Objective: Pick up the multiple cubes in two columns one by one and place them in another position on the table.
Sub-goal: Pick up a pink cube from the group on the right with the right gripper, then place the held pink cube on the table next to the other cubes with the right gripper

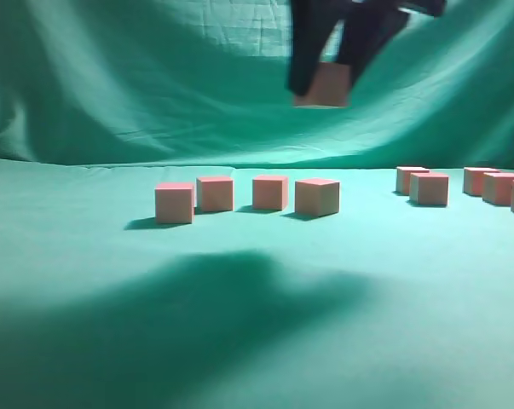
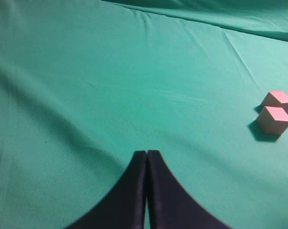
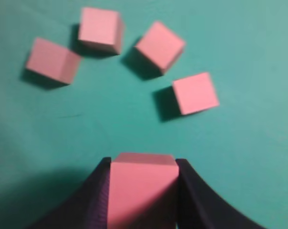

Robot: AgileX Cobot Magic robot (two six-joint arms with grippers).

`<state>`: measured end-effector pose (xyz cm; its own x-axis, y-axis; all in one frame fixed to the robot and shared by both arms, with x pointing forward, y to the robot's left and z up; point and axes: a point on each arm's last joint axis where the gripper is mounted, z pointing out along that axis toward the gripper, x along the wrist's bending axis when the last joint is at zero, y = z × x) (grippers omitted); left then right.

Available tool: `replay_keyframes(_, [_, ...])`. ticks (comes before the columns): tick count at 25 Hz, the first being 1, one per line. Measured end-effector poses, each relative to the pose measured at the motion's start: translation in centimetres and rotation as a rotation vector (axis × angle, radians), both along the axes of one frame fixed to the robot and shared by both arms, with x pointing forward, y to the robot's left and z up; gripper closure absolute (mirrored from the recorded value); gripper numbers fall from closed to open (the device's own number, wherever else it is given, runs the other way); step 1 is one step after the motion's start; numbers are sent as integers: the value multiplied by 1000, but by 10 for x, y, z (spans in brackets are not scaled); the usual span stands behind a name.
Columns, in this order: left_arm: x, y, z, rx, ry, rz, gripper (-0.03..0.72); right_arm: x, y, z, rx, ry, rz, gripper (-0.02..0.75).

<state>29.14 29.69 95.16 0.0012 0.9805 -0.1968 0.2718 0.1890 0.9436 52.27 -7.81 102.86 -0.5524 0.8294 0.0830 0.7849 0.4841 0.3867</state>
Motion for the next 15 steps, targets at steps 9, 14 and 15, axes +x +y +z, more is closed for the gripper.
replay_keyframes(9, [0,0,0,0,0,0,688,-22,82,-25,-22,0,242,461])
replay_keyframes(14, [0,0,0,0,0,0,688,-8,100,-47,-60,39,251,461])
replay_keyframes(15, [0,0,0,0,0,0,688,-6,102,-50,-66,46,251,461])
